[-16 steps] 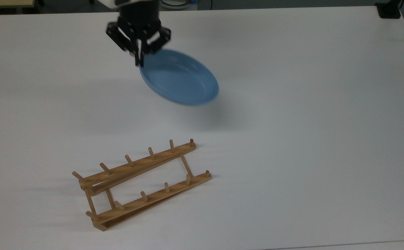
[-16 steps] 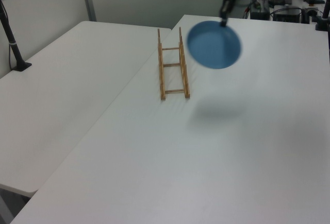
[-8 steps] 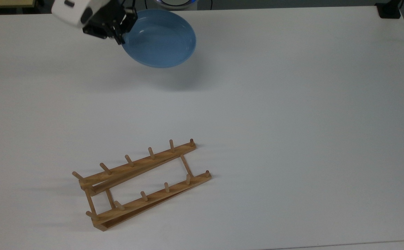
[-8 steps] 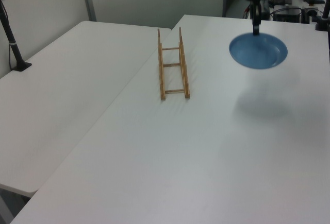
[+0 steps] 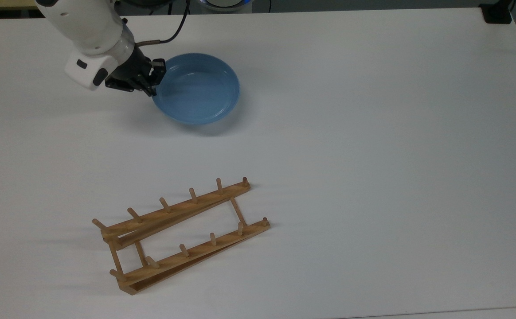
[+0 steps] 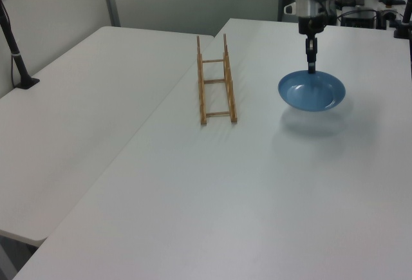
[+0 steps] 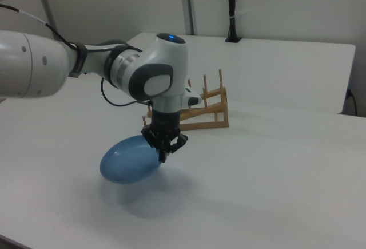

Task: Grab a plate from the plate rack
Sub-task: 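Lower the blue plate flat onto the table beside the rack, then open the gripper and raise it away from the plate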

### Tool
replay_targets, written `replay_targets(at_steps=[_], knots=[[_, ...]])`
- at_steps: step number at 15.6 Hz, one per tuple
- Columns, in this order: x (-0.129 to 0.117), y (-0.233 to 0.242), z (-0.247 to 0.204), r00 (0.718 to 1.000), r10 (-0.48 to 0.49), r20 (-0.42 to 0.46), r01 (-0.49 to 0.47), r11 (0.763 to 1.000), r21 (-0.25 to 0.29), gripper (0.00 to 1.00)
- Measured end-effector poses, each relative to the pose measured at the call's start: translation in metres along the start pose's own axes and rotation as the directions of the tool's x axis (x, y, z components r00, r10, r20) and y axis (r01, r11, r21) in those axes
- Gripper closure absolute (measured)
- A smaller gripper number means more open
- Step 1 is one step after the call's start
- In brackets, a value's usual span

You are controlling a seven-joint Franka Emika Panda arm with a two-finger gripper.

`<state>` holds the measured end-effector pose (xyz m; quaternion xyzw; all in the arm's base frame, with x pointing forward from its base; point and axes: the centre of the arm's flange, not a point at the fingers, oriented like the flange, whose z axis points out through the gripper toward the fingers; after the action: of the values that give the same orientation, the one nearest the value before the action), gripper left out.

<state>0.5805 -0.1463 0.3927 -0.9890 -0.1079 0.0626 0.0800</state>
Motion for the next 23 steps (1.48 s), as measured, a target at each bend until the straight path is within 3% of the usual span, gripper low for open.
replay_targets(at_steps=[9,14,18,19,23], knots=[[0.009,0.022,0.067,1.0,0.022,-0.014,-0.022,1.0,-0.009,0.95],[0.007,0.03,0.044,0.998,0.045,-0.052,-0.046,0.999,-0.026,0.49],[-0.004,0.008,-0.047,0.974,0.179,-0.137,-0.187,0.981,-0.043,0.07],[-0.01,-0.004,-0.077,0.96,0.233,-0.154,-0.241,0.97,-0.037,0.0],[-0.037,-0.078,-0.167,0.9,0.401,-0.174,-0.408,0.913,-0.008,0.0]])
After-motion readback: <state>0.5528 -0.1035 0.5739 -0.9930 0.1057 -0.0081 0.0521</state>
